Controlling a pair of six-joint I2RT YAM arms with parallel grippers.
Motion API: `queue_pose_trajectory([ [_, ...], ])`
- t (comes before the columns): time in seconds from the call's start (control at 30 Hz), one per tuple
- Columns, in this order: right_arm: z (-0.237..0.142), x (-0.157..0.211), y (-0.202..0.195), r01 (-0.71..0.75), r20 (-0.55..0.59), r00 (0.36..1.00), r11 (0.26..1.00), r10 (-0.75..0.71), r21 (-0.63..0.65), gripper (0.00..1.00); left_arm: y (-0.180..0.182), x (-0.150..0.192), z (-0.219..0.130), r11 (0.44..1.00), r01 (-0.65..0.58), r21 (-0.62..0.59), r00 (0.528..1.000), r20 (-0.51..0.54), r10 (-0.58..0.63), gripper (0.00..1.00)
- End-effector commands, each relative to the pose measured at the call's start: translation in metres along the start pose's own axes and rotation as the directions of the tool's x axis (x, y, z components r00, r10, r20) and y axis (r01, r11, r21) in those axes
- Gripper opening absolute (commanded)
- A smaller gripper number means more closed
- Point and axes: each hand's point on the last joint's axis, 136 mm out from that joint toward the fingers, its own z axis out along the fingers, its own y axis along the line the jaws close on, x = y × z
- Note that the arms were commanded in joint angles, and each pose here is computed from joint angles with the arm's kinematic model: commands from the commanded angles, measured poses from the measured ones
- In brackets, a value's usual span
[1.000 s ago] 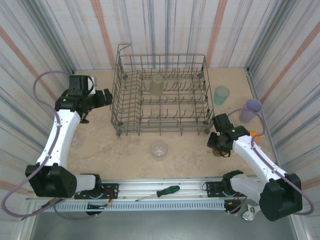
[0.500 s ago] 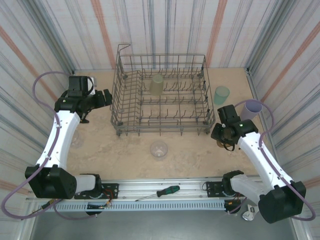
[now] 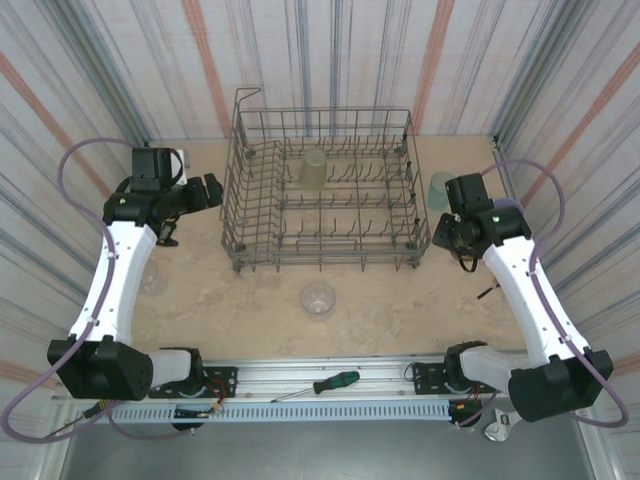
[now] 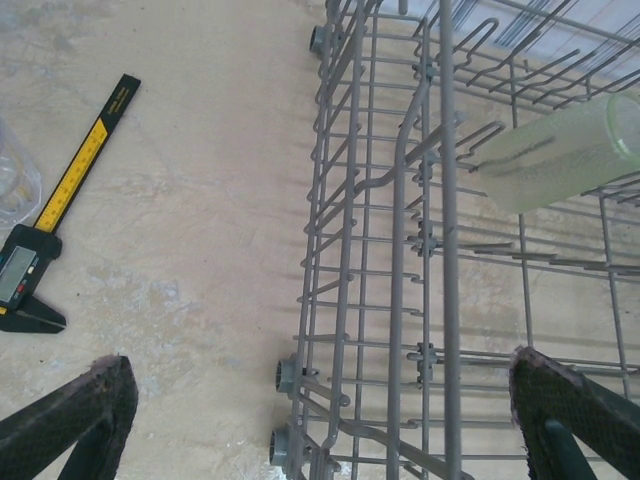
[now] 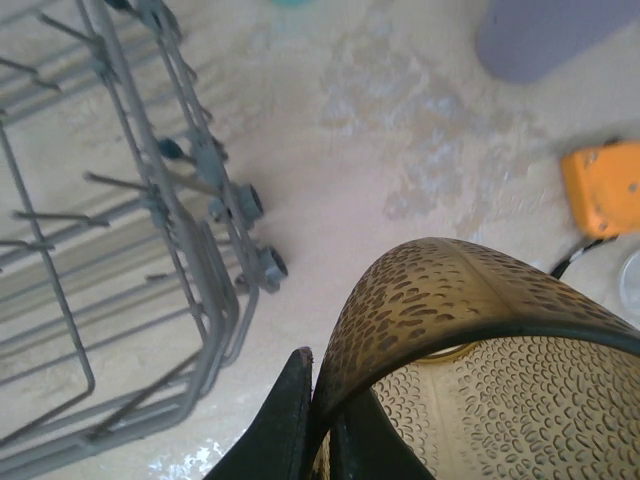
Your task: Load the cups into the dish rack
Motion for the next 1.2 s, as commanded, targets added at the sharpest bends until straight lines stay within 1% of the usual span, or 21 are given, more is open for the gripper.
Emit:
queue_pose_trajectory([
  [0.0,-0.019,-0.024,0.001,0.06,0.051,0.997,0.998,-0.061,0.014,0.0,-0.011,-0.001,-0.016,0.999,-0.002,0.043,1.0,0.007,0.002,0.99],
  [0.23,-0.035,-0.059,0.041,0.078,0.107,0.992,0.987,-0.063,-0.14,0.0,-0.023,-0.003,-0.017,0.993,0.06,0.106,0.998,-0.014,-0.059,0.99],
  [0.3,-0.038,-0.066,0.056,0.082,0.119,0.991,0.976,-0.058,-0.201,0.0,-0.028,-0.005,-0.018,0.988,0.08,0.132,0.997,-0.021,-0.078,0.99],
  [0.43,-0.045,-0.075,0.085,0.12,0.165,0.983,0.953,-0.076,-0.278,0.0,-0.035,-0.006,-0.017,0.979,0.119,0.166,0.993,-0.036,-0.115,0.99],
  [0.63,-0.051,-0.079,0.123,0.153,0.179,0.98,0.899,-0.085,-0.41,0.0,-0.045,-0.012,-0.019,0.959,0.196,0.204,0.98,-0.065,-0.187,0.99],
  [0.77,-0.057,-0.078,0.147,0.155,0.172,0.982,0.838,-0.075,-0.523,0.0,-0.057,-0.02,-0.027,0.937,0.241,0.254,0.971,-0.062,-0.233,0.99],
  [0.87,-0.062,-0.075,0.162,0.149,0.16,0.985,0.783,-0.064,-0.604,0.0,-0.069,-0.025,-0.031,0.921,0.251,0.297,0.968,-0.059,-0.245,0.99],
  [0.9,-0.065,-0.074,0.168,0.152,0.159,0.985,0.758,-0.064,-0.634,0.0,-0.072,-0.026,-0.032,0.918,0.249,0.308,0.968,-0.055,-0.244,0.99],
  [1.07,-0.08,-0.067,0.197,0.125,0.13,0.991,0.58,-0.034,-0.805,0.0,-0.083,-0.033,-0.03,0.893,0.291,0.344,0.956,-0.086,-0.279,0.99],
  [1.17,-0.083,-0.066,0.208,0.095,0.104,0.994,0.512,-0.01,-0.853,0.0,-0.09,-0.038,-0.031,0.873,0.316,0.372,0.948,-0.091,-0.304,0.99],
])
